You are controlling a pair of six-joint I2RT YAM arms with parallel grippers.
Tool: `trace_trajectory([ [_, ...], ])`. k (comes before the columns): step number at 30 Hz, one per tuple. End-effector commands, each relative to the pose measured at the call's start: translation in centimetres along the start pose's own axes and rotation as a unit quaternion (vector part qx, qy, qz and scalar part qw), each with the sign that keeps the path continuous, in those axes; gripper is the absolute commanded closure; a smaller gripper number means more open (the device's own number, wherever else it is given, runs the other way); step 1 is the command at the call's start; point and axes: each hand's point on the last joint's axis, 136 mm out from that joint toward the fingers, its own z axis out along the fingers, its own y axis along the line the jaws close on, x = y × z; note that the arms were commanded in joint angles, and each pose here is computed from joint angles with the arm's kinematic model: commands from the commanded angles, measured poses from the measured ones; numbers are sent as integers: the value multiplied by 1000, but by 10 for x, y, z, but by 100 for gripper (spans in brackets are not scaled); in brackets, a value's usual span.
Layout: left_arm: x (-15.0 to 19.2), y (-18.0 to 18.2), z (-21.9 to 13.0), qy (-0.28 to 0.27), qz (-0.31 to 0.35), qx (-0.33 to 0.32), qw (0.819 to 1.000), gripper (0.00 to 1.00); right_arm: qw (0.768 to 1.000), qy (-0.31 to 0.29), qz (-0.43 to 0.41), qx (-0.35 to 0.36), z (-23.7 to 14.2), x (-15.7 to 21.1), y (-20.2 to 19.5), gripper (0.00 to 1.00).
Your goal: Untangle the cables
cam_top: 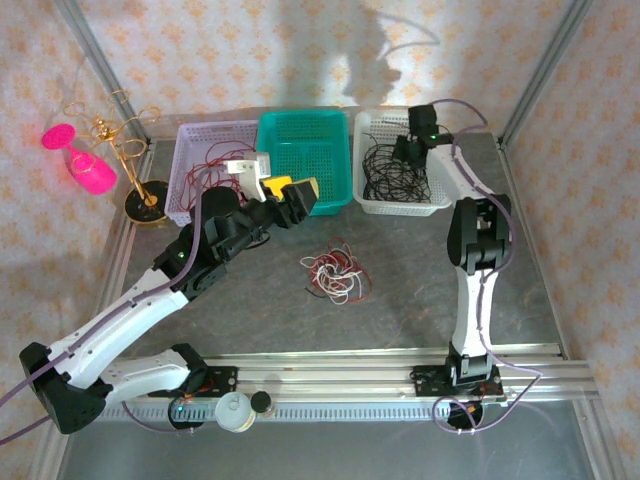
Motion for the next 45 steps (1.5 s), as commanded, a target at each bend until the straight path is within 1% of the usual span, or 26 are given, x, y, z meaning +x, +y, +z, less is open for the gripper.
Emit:
trace_trajectory([
  [1,15,8,6,25,-9,-18,999,27,1000,0,-17,25,11,2,5,100],
  [3,20,13,9,33,-14,-29,999,27,999,2,-22,38,23,6,5,99],
  [5,28,20,12,45,-21,-44,998,27,999,1,-17,47,31,8,4,84],
  [9,48,27,20,85,-25,-55,995,27,999,-15,-6,30,24,-3,12,73],
  [12,66,37,26,116,-22,-75,990,27,999,-43,-1,14,0,-23,21,65],
  [16,87,58,29,146,-12,-114,983,27,997,-83,-1,4,-45,-47,25,57],
  [18,98,68,30,161,-7,-130,978,26,995,-98,-1,-3,-67,-51,25,53],
  [21,121,83,32,194,-4,-148,970,22,994,-109,-5,-14,-98,-47,24,49],
  [22,128,87,32,203,-3,-150,967,21,994,-109,-6,-15,-107,-42,21,46],
  [25,145,97,32,224,-5,-158,962,19,994,-103,-10,-24,-131,-23,16,45],
  [27,155,106,30,232,-7,-172,957,18,995,-92,-8,-34,-143,-4,11,45],
  [29,164,116,26,241,-12,-183,953,18,996,-74,1,-53,-156,21,10,48],
  [33,184,137,13,266,-18,-195,944,20,992,-5,11,-122,-170,95,29,54],
  [36,200,153,4,288,-45,-192,937,21,986,44,2,-161,-176,152,50,54],
  [38,209,162,-1,300,-64,-188,933,21,983,70,17,-170,-175,179,54,54],
  [39,212,166,-3,307,-61,-188,931,24,979,83,34,-181,-173,190,55,55],
  [40,218,169,-6,319,-47,-188,928,29,976,91,50,-190,-172,198,56,54],
  [41,222,172,-9,330,-32,-187,925,31,974,92,62,-195,-171,201,56,54],
  [43,230,179,-11,358,5,-189,915,32,971,93,79,-207,-170,205,57,55],
  [45,239,179,-8,382,35,-172,907,32,970,94,79,-209,-169,206,58,55],
])
